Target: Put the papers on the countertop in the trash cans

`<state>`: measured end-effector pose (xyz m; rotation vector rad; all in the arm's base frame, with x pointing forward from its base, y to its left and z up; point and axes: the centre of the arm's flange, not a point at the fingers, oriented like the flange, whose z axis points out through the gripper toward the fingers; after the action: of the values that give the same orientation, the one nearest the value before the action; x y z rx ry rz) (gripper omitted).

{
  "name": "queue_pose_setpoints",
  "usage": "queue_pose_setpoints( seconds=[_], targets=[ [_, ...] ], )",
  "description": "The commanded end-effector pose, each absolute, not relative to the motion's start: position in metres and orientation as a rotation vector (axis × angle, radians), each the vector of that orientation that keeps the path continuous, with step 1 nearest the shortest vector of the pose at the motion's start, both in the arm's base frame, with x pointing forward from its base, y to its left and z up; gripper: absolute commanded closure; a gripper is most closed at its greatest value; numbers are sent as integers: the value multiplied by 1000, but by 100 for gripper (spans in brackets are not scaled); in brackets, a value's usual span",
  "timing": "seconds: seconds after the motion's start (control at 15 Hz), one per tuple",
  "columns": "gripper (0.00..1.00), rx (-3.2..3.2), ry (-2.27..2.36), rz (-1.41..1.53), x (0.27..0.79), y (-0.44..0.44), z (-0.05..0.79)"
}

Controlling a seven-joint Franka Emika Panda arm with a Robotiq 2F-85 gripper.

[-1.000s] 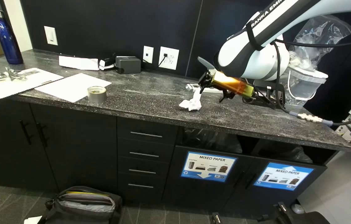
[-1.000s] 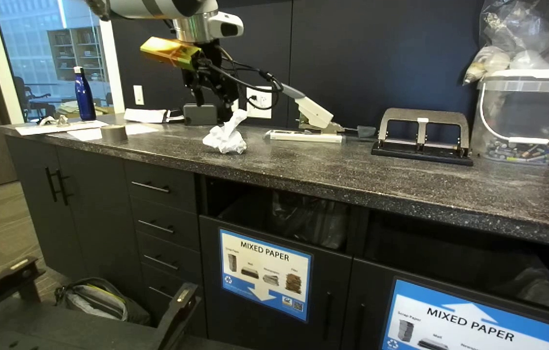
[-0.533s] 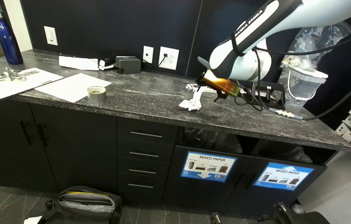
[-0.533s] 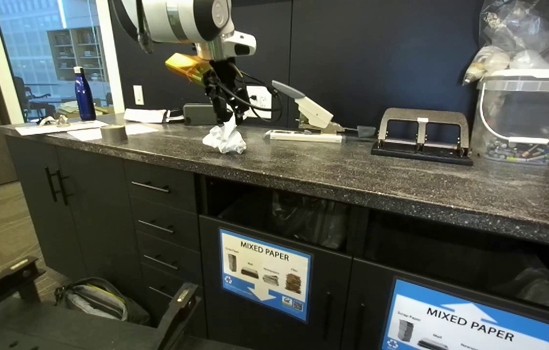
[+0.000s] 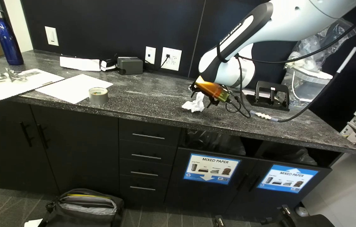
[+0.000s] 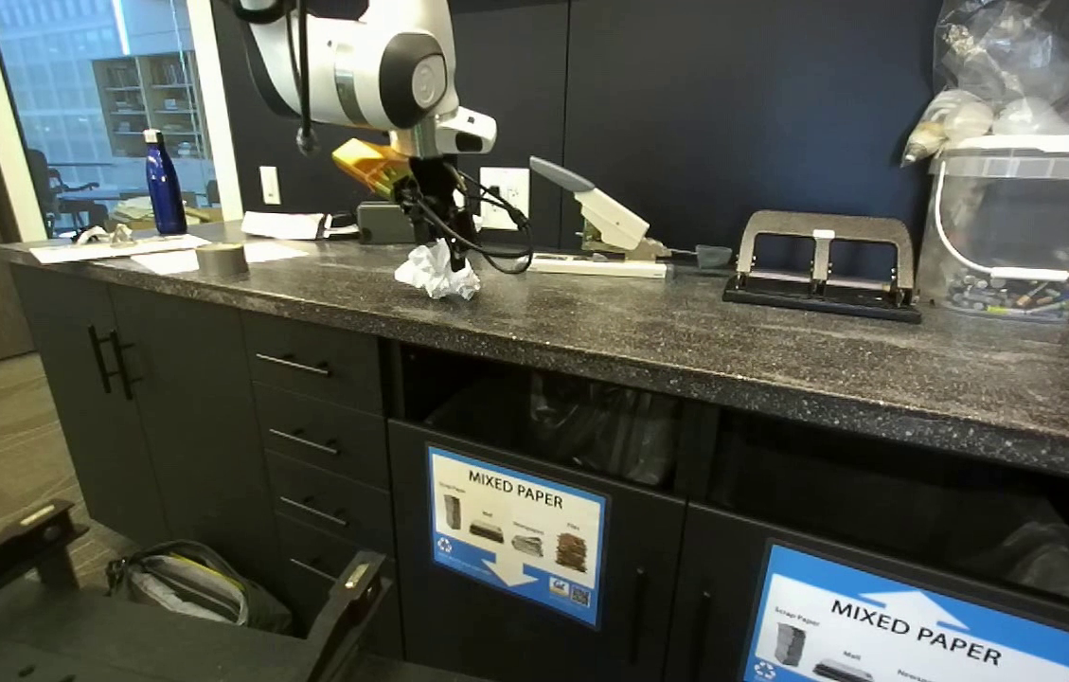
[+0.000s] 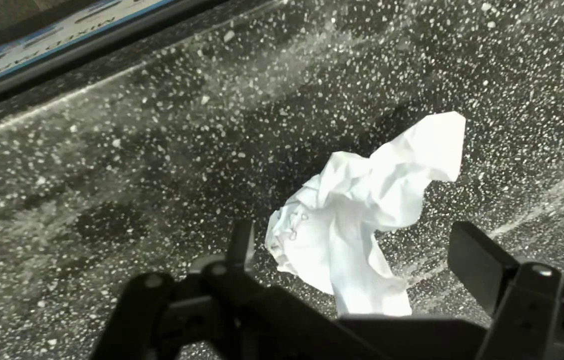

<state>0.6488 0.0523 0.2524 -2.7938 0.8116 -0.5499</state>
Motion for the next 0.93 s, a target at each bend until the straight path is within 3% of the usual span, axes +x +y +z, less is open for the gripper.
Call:
queue_pose_setpoints(
  seconds=[0.0, 0.33, 0.4, 0.53, 0.87],
  targets=[
    [0, -2806, 789, -592, 677, 54, 245],
    [0, -2828, 773, -561, 689, 46, 222],
    [25, -2833, 765, -553, 692, 43, 216],
    [32, -2848, 756, -538, 694, 39, 211],
    [71, -2888, 756, -533, 689, 26, 205]
  ],
)
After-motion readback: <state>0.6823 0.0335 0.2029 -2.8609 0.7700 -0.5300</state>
